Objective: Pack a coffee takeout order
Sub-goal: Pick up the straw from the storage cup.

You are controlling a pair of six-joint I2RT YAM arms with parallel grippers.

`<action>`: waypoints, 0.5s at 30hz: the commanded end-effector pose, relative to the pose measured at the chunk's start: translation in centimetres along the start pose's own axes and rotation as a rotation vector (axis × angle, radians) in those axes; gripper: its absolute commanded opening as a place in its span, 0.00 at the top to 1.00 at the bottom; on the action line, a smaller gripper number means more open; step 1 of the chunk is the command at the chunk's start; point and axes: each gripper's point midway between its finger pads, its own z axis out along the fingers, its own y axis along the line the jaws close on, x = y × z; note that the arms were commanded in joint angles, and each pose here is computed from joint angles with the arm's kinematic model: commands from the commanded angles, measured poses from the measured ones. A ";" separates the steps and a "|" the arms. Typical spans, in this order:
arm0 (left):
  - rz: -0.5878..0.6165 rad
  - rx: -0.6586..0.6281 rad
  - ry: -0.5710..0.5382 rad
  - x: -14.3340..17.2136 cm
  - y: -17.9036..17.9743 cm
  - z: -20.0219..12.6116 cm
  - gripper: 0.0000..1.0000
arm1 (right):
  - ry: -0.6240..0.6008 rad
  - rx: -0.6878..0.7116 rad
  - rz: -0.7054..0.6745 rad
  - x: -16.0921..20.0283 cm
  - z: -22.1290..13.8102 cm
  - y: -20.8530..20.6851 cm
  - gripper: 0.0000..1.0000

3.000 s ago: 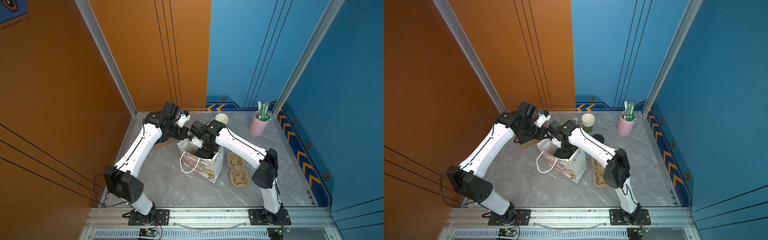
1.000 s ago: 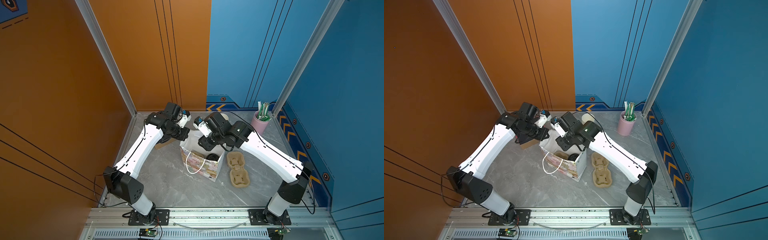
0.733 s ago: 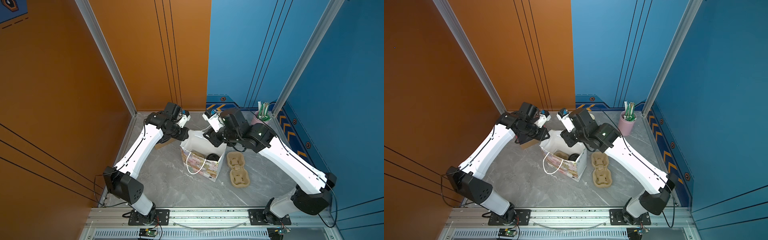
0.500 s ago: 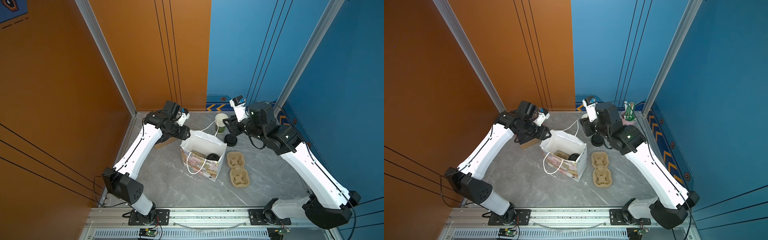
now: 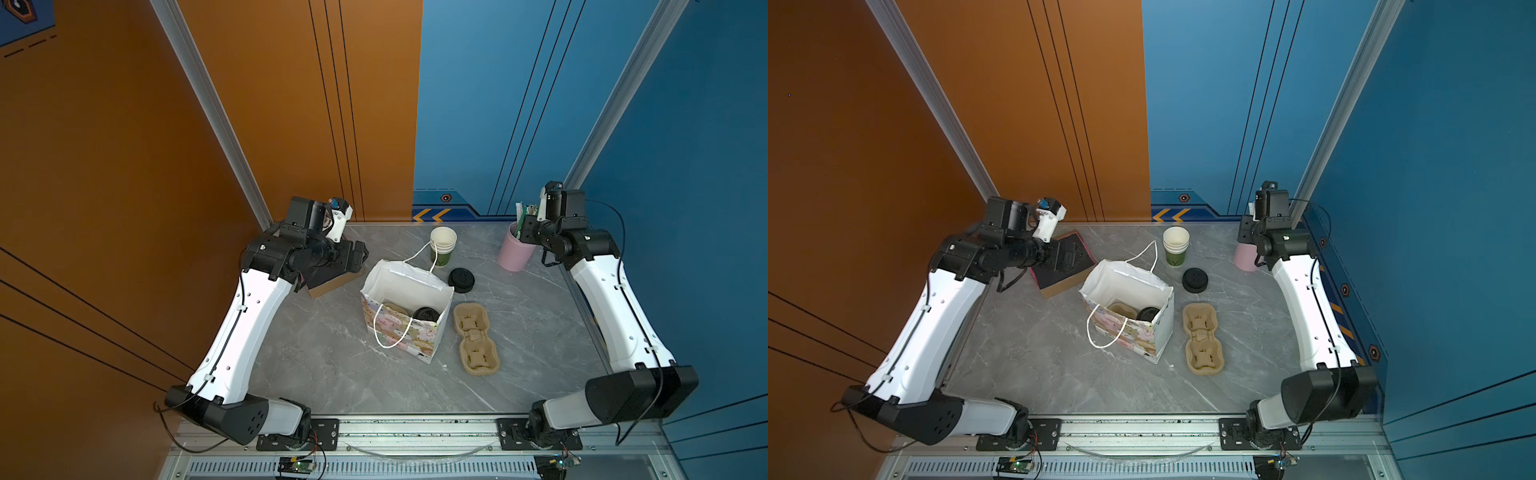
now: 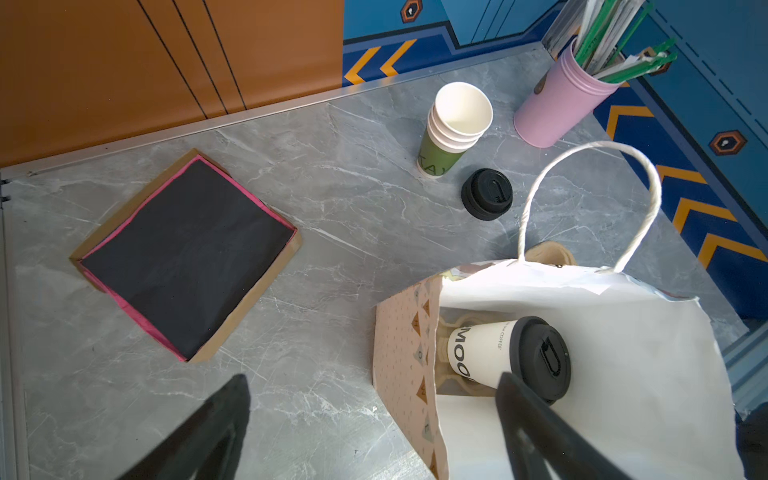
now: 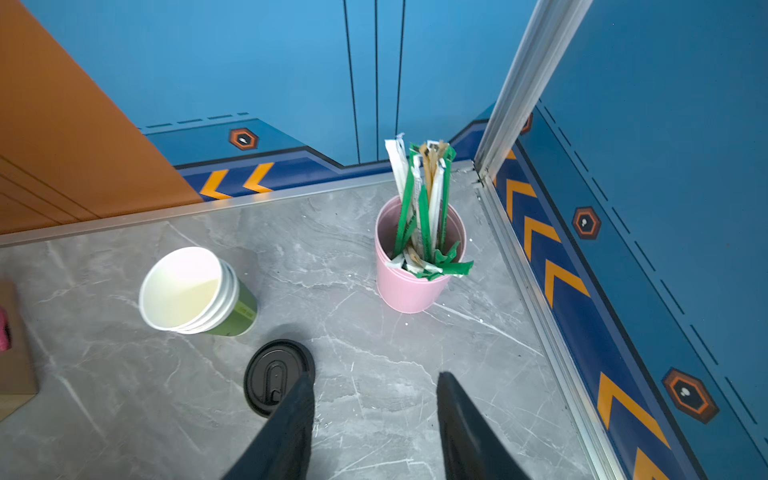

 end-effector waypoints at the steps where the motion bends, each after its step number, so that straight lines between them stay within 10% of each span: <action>1: -0.038 -0.057 -0.079 -0.3 2.1 -0.1 0.02 | 0.025 -0.005 0.039 -0.4 1.7 -0.1 0.53; 15: -0.072 -0.067 -0.161 2.4 5.0 1.0 0.02 | 0.116 0.069 0.066 0.5 8.5 1.0 0.56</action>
